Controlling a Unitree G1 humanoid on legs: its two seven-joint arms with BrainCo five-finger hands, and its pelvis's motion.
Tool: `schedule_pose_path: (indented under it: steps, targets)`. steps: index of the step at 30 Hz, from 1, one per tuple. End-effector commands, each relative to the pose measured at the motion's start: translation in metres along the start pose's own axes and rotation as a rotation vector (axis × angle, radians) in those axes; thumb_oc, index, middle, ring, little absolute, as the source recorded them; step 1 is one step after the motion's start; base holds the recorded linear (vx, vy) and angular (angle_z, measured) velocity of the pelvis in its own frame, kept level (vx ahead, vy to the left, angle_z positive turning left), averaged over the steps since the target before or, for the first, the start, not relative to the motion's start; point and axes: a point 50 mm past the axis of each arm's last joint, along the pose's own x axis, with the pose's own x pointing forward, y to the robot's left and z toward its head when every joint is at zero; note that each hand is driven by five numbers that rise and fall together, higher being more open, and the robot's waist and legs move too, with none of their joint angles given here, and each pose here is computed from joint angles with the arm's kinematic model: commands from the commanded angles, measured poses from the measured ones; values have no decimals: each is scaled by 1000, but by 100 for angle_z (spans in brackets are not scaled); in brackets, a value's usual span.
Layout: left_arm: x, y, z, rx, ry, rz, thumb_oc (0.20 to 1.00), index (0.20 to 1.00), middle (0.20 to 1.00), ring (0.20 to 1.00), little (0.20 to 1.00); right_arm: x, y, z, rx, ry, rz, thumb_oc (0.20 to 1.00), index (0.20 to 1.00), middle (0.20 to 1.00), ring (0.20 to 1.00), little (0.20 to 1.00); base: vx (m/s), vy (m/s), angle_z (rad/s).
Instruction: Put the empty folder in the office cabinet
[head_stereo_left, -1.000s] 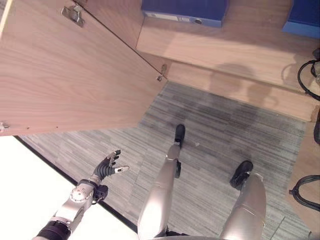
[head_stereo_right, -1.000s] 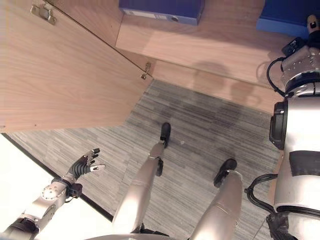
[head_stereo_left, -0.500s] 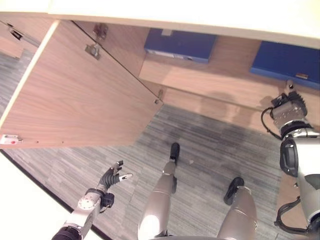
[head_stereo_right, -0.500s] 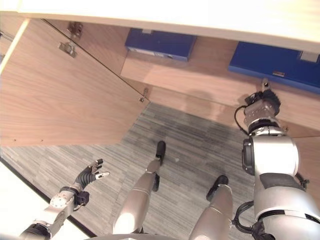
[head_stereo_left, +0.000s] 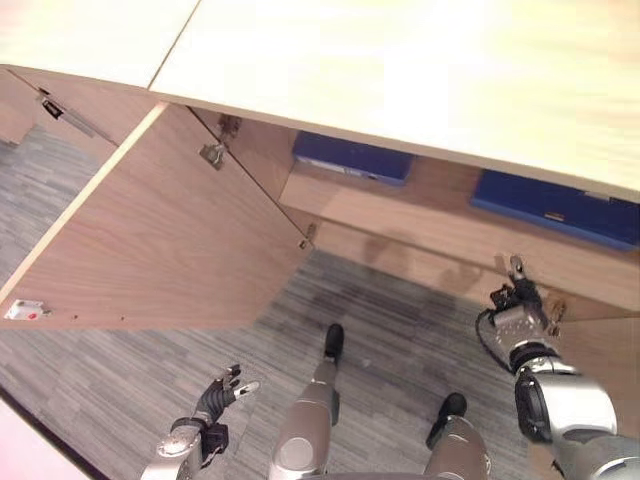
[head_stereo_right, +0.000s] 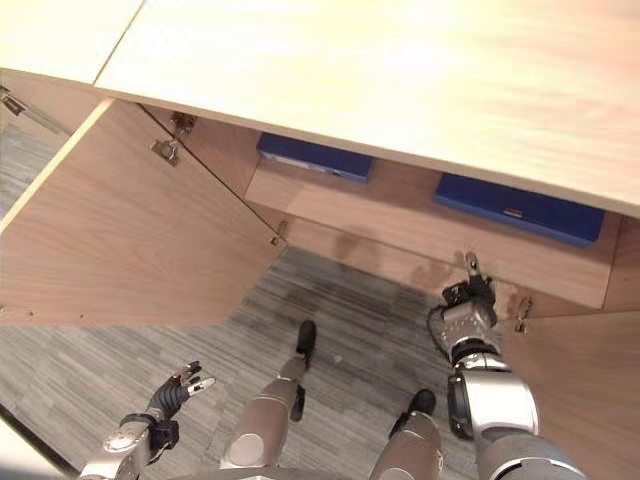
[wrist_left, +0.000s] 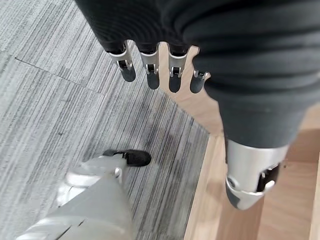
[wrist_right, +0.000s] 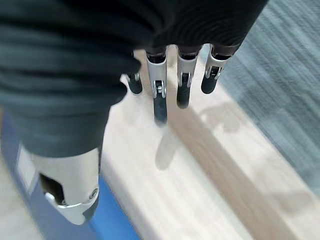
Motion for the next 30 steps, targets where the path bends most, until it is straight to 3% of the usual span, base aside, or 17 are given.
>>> schedule_pose_path:
  steps: [1,4,6,7,8,11,13,16,30]
  targets:
    - [8,9,22,24,-60,9,1000,1000,1000,1000,1000,4,1,25,103,-82,2,1000,1000,1000,1000,1000,18,4,9]
    - [7,11,20,20,-53,17,1000,1000,1000,1000,1000,4,-8,25,76,-84,-22,1000,1000,1000,1000,1000,0,9,5]
    - [5,15,14,15,-40,35,1000,1000,1000,1000,1000,3,-14,24,-85,-112,10,1000,1000,1000,1000,1000,-2,10,2]
    - [5,15,14,14,-39,36,1000,1000,1000,1000,1000,3,-14,23,-87,-112,9,903,903,903,903,903,24,20,4]
    - [2,18,9,8,-31,47,1000,1000,1000,1000,1000,1,-17,23,-219,-152,55,200,200,200,200,200,0,0,0]
    - [-1,22,5,6,-27,60,1000,1000,1000,1000,1000,-2,-19,26,-347,-201,86,200,200,200,200,200,0,0,0]
    - [-11,31,-9,18,7,75,1000,1000,1000,1000,1000,-11,-3,53,-755,-414,169,200,200,200,200,200,14,2,-4]
    - [-13,32,-12,32,20,77,1000,1000,1000,1000,1000,-14,5,68,-893,-508,165,200,200,200,200,200,-3,3,-7]
    - [-12,23,-6,43,-17,12,1000,1000,1000,1000,1000,-17,47,114,-1175,-659,184,200,200,200,200,200,1,-3,-1]
